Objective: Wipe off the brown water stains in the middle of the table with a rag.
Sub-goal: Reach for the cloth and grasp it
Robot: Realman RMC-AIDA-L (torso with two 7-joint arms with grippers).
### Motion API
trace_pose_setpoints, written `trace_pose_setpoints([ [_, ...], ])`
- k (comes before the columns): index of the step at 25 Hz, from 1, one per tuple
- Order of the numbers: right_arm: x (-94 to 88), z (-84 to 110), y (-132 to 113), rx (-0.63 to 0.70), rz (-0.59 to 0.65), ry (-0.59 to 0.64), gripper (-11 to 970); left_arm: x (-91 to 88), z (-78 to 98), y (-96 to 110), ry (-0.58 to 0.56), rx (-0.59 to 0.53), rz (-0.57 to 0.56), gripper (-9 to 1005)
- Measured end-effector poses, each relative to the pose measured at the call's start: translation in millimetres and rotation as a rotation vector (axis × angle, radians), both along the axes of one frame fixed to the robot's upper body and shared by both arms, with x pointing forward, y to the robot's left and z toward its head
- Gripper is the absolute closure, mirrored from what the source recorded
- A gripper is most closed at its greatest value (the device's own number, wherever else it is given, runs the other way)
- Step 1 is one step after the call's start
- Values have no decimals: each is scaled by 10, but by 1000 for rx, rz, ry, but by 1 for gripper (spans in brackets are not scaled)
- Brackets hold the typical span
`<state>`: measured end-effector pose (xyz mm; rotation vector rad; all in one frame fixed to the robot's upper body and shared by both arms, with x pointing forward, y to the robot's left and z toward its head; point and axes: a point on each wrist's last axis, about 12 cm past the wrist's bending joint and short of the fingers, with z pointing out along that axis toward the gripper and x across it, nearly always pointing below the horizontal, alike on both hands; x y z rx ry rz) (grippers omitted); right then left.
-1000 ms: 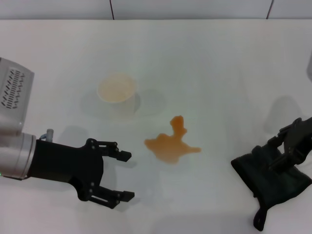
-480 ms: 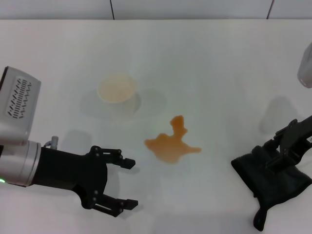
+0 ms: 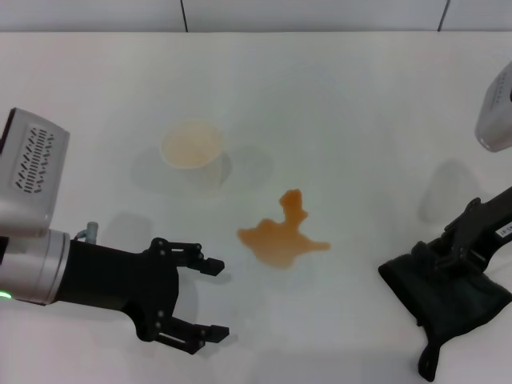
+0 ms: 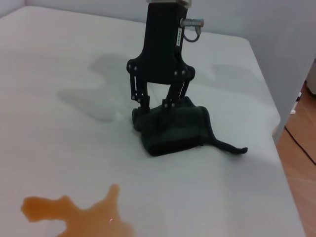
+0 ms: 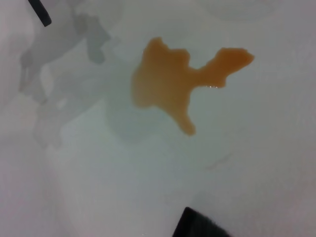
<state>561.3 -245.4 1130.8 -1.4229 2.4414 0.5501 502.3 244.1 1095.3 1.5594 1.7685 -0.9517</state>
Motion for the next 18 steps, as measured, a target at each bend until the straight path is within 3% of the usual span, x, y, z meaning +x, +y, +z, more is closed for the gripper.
trace_pose_setpoints([
  [6, -10, -24, 13, -7, 6, -1, 696, 1, 4, -14, 1, -6, 0, 117],
  [18, 0, -31, 84, -7, 35, -23, 839, -9, 14, -40, -3, -24, -9, 117],
])
